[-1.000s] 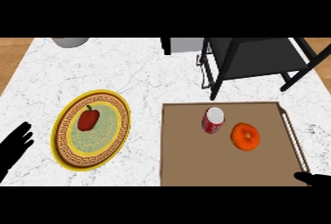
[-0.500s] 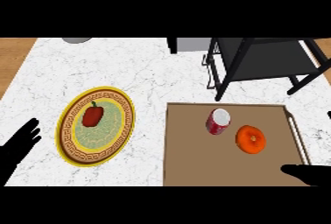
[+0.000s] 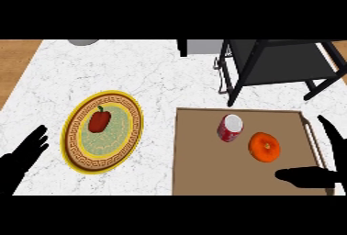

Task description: Pick the squash from the tray and place it in the tiered shelf

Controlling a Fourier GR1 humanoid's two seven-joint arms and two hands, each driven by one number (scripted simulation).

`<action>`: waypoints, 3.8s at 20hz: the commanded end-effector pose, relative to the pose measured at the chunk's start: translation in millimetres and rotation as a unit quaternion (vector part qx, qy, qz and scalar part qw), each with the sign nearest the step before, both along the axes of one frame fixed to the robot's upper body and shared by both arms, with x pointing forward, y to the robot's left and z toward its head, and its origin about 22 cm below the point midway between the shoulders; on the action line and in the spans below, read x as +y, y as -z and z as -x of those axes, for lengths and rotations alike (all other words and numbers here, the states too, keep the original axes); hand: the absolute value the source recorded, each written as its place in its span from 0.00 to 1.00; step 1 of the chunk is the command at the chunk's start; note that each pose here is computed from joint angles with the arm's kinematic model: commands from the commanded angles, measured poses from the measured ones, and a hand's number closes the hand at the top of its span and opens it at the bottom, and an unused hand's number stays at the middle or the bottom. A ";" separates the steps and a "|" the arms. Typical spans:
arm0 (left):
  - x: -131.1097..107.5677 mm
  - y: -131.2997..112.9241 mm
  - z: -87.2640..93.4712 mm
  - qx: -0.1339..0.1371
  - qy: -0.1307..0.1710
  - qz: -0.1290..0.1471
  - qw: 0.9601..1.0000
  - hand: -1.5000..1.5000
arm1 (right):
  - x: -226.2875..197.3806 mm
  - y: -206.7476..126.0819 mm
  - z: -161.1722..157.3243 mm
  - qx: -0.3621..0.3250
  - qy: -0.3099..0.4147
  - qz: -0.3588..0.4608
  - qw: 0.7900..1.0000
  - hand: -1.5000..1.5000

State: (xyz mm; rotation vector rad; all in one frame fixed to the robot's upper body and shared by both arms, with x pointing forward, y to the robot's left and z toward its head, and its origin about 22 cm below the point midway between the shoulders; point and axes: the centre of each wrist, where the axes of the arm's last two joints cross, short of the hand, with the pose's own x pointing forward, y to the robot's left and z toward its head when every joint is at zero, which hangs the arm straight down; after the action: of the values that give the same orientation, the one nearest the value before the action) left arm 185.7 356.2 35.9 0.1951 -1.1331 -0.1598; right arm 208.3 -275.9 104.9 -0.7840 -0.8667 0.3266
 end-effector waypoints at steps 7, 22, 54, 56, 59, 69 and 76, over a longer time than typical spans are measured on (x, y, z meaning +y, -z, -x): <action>-28.3 31.5 -13.9 0.006 -0.055 0.091 0.994 0.50 | 27.0 13.7 -8.8 0.044 0.039 0.030 0.998 0.00; -30.8 29.2 -21.5 0.002 -0.059 0.086 0.995 0.50 | 40.1 60.8 -34.4 0.082 0.065 0.079 0.991 0.00; -37.2 34.5 -17.0 0.010 -0.051 0.089 0.995 0.50 | 113.7 79.3 -50.5 0.006 -0.236 0.056 0.970 1.00; -29.3 32.8 -17.9 0.002 -0.047 0.082 0.995 0.50 | 128.4 72.1 -48.7 0.001 -0.338 0.056 0.939 1.00; -34.6 32.9 -16.2 0.010 -0.050 0.093 0.994 0.50 | 128.1 56.5 -45.9 -0.038 -0.422 0.045 0.905 1.00; -29.2 38.1 -14.1 0.012 -0.077 0.081 0.994 0.50 | 111.1 -58.3 -39.8 -0.263 -0.380 0.055 0.885 1.00; -23.0 42.7 -2.5 0.013 -0.080 0.085 0.993 0.50 | 87.9 -122.0 -23.6 -0.303 -0.314 0.059 0.898 1.00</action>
State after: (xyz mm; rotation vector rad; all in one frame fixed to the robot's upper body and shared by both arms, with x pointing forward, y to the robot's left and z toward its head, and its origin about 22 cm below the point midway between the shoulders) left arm 175.9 361.2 12.0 0.2073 -1.0825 -0.0786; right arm 242.0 -178.6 194.2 -0.6755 -1.6746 0.8136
